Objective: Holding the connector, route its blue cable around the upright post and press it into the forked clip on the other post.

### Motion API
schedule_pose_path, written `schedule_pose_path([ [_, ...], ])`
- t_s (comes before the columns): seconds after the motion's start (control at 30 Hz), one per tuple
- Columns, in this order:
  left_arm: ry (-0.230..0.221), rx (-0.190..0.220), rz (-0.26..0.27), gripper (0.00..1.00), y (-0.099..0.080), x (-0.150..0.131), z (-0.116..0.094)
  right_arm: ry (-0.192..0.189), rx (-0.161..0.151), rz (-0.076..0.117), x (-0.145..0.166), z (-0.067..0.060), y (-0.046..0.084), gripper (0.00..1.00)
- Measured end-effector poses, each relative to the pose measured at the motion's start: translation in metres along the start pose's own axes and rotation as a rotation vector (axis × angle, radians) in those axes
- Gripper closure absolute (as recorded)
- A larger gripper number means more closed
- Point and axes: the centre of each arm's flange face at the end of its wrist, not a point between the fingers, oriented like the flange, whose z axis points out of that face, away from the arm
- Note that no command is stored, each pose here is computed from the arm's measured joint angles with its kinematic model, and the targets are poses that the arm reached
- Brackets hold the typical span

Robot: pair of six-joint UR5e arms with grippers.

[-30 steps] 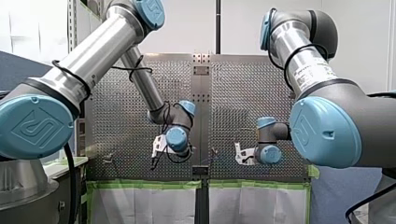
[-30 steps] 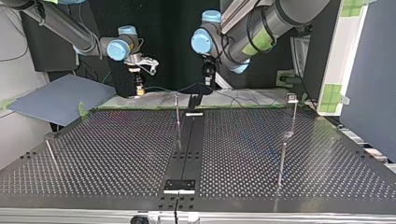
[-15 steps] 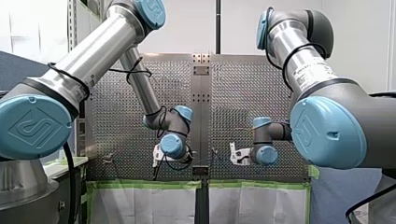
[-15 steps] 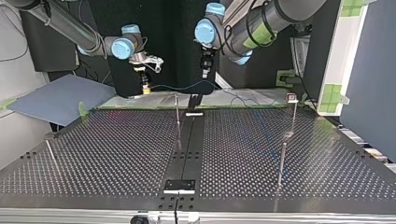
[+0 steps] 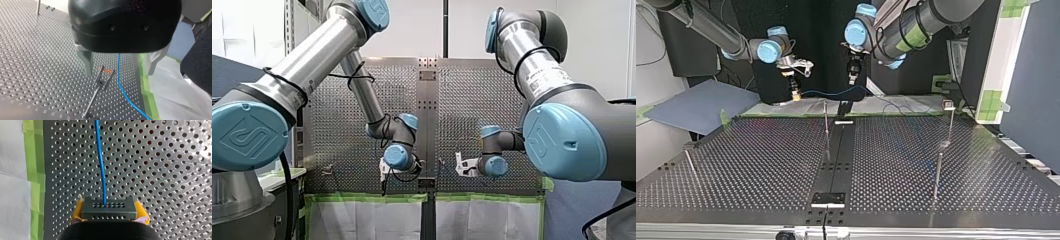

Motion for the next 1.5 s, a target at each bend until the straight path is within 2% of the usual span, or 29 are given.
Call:
schedule_pose_path([
  [0.27,0.002,0.002,-0.006,0.0,0.0,0.003,0.001,0.007,0.008,0.011,0.001,0.001,0.003,1.0],
  [0.53,0.0,0.01,-0.018,0.0,-0.001,0.014,0.011,0.022,0.044,0.042,0.001,0.003,0.003,1.0],
  [0.83,-0.028,0.026,-0.05,0.0,-0.008,0.011,0.018,0.02,0.052,0.068,-0.002,0.003,0.003,1.0],
  [1.3,-0.029,0.055,-0.083,0.0,-0.017,0.013,0.016,0.025,0.053,0.089,-0.004,0.004,0.003,1.0],
  [1.5,-0.008,0.053,-0.078,0.0,-0.02,0.024,0.026,0.025,0.058,0.092,-0.005,0.004,0.002,1.0],
])
